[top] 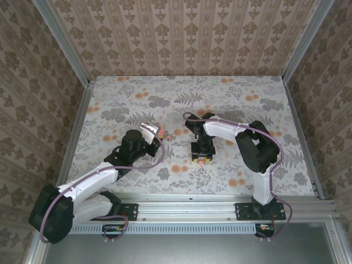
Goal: Insert wireless bluetooth earbuds into charging case
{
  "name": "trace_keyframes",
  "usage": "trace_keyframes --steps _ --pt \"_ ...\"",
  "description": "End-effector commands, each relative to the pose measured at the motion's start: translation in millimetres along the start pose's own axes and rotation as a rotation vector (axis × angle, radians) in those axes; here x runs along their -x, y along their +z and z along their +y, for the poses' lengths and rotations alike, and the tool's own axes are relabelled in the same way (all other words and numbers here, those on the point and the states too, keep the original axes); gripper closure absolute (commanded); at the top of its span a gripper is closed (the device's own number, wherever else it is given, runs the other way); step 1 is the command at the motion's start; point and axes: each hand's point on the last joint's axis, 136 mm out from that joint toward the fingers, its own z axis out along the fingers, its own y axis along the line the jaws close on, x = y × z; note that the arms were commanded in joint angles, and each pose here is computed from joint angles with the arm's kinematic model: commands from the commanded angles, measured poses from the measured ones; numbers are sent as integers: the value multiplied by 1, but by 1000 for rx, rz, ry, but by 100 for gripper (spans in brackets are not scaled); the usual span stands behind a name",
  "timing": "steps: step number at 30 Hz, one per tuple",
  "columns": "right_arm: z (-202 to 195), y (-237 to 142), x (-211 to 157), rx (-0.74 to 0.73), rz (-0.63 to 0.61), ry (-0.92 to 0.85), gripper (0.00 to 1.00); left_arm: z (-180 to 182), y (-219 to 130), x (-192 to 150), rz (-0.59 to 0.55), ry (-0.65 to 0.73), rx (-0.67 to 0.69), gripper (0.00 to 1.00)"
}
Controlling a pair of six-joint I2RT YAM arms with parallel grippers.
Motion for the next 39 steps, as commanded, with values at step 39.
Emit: trace_keyframes --steps 39 --pt "15 -91 30 423 -619 79 74 -43 31 -4 -158 71 -222 84"
